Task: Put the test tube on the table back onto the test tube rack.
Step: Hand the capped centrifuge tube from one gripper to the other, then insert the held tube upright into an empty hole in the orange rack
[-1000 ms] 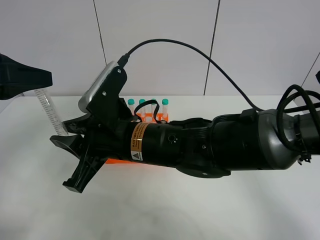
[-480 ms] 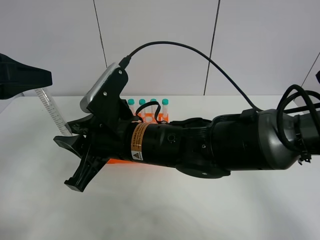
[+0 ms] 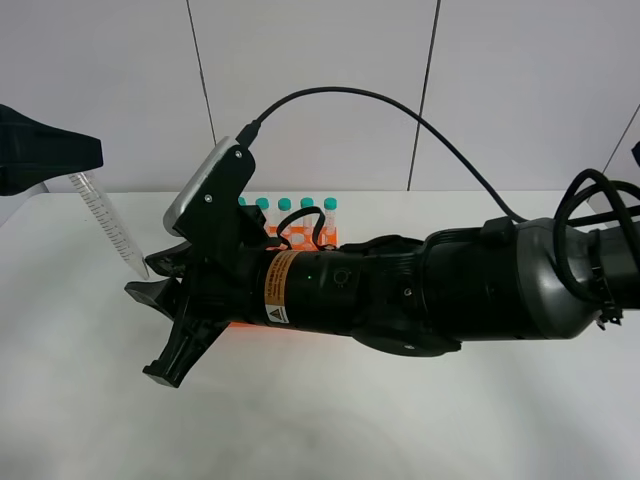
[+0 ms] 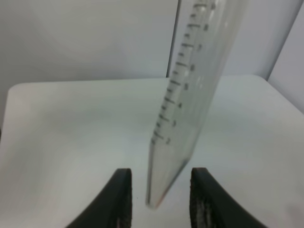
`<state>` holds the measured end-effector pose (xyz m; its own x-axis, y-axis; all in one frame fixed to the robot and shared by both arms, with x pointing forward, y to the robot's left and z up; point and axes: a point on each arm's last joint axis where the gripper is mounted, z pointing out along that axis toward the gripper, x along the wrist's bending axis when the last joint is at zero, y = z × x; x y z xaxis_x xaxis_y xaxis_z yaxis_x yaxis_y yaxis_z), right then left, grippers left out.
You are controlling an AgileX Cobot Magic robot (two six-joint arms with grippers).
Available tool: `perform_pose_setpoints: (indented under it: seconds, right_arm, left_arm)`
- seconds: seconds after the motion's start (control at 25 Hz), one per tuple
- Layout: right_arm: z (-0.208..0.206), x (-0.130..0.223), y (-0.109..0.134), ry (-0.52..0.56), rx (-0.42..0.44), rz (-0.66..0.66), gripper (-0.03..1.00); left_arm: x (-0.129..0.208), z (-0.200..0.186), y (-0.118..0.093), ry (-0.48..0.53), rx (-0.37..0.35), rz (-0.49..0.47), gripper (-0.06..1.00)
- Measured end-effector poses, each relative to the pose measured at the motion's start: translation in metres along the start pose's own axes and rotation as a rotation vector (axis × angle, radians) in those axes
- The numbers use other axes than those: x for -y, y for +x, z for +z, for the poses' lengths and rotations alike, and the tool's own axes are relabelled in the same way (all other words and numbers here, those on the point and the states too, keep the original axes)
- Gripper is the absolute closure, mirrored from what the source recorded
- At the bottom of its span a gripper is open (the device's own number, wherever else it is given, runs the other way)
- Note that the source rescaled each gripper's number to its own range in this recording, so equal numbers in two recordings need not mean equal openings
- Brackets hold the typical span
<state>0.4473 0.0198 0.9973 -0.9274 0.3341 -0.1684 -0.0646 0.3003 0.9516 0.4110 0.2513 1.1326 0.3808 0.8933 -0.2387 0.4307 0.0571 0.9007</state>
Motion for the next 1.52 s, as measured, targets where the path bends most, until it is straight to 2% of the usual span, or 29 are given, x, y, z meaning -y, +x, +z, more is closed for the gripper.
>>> perform_pose_setpoints:
  seconds: [0.16,0.48,0.72,0.76,0.8,0.92,0.96,1.0,1.28,1.52]
  right_arm:
    - [-0.002,0.006,-0.012,0.044,0.037,0.004,0.26]
    - [-0.016,0.030,-0.055,0.209,0.175,0.044,0.26]
    - [-0.019,0.034,-0.061,0.250,0.195,0.036,0.26]
    - [-0.019,0.034,-0.061,0.251,0.195,0.032,0.28]
    - [-0.020,0.035,-0.062,0.253,0.200,0.038,0.36]
    - [-0.022,0.038,-0.069,0.270,0.229,0.072,0.80]
    - [-0.025,0.040,-0.073,0.278,0.246,0.087,0.89]
    - [-0.027,0.042,-0.078,0.286,0.267,0.106,0.94]
    - [-0.051,0.063,-0.116,0.403,0.399,0.196,0.97]
    - [-0.072,0.081,-0.138,0.533,0.483,0.257,0.97]
  left_arm:
    - [-0.001,0.000,0.000,-0.006,-0.004,0.010,0.93]
    - [-0.002,0.000,0.001,-0.021,-0.014,0.014,0.93]
    - [-0.002,0.000,0.001,-0.022,-0.015,0.014,0.93]
    - [-0.002,0.000,0.001,-0.022,-0.015,0.014,0.93]
    - [-0.002,0.000,0.001,-0.022,-0.015,0.014,0.93]
    - [-0.002,0.000,0.001,-0.022,-0.015,0.015,0.93]
    - [-0.002,0.000,0.001,-0.022,-0.015,0.015,0.93]
    - [-0.002,0.000,0.001,-0.022,-0.015,0.015,0.93]
    - [-0.002,0.000,0.001,-0.022,-0.015,0.014,0.93]
    - [-0.002,0.000,0.001,-0.022,-0.015,0.014,0.93]
